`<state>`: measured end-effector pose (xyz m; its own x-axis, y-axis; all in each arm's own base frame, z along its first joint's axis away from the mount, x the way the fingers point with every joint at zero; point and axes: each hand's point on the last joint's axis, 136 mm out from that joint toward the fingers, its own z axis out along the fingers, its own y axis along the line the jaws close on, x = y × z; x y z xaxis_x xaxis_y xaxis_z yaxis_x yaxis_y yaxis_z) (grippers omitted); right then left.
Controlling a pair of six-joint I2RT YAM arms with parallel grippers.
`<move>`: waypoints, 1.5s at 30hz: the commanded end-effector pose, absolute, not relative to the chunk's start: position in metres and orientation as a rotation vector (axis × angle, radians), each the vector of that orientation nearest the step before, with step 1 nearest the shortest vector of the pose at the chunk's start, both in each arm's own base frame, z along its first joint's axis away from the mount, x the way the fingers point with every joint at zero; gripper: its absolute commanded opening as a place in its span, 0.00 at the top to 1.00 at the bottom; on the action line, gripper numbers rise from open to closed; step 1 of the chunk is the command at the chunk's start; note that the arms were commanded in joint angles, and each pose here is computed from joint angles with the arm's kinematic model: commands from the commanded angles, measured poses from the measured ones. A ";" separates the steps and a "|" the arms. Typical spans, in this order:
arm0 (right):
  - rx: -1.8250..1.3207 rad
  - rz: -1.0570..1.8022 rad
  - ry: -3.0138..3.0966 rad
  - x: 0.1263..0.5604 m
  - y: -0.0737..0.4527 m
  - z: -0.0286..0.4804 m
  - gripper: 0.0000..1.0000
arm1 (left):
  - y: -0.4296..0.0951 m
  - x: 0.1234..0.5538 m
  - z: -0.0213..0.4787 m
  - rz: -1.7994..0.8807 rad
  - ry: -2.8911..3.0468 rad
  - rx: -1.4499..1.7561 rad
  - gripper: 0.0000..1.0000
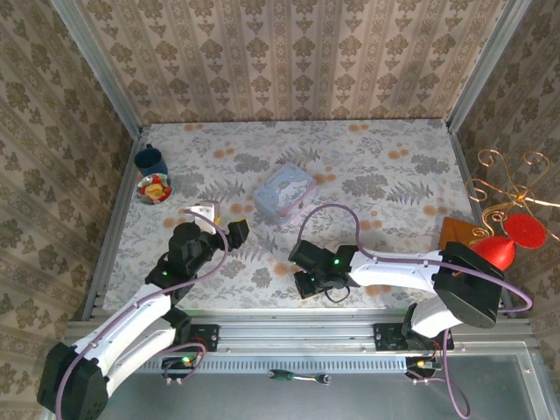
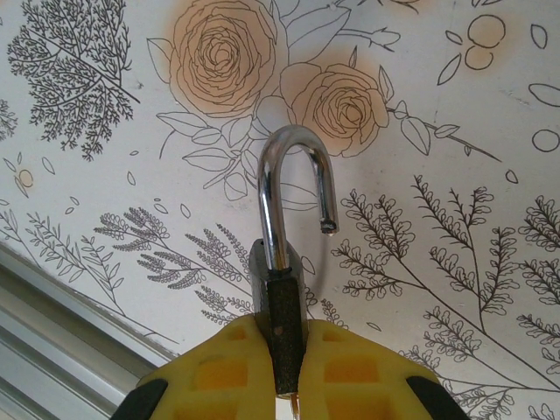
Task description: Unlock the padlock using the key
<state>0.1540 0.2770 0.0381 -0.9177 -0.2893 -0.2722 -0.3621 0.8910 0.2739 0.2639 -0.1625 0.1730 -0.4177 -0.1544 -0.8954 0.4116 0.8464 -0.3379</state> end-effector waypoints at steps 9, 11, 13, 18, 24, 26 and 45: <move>-0.458 0.416 2.866 0.148 0.264 0.030 0.80 | -0.161 0.265 0.168 -0.639 1.921 0.177 0.14; -0.457 0.412 2.858 0.149 0.263 0.032 0.78 | -0.161 0.265 0.167 -0.638 1.925 0.177 0.14; -0.457 0.405 2.850 0.150 0.261 0.035 0.75 | -0.161 0.266 0.166 -0.635 1.927 0.177 0.14; -0.462 0.396 2.833 0.151 0.258 0.040 0.71 | -0.159 0.267 0.164 -0.625 1.935 0.173 0.14; -0.479 0.354 2.806 0.155 0.252 0.048 0.66 | -0.158 0.269 0.160 -0.613 1.945 0.173 0.14; -0.489 0.356 2.764 0.159 0.250 0.061 0.65 | -0.158 0.270 0.160 -0.606 1.947 0.176 0.14; -0.515 -0.039 2.104 0.253 0.205 0.172 0.00 | -0.116 0.288 0.154 -0.274 1.978 0.126 0.00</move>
<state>0.2284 0.2238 0.1543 -0.6058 -0.3116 -0.7320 -0.4144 0.9090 -0.0440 0.2797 -0.1344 0.1512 -0.4226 -0.0845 -0.9024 0.2896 0.9309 -0.2228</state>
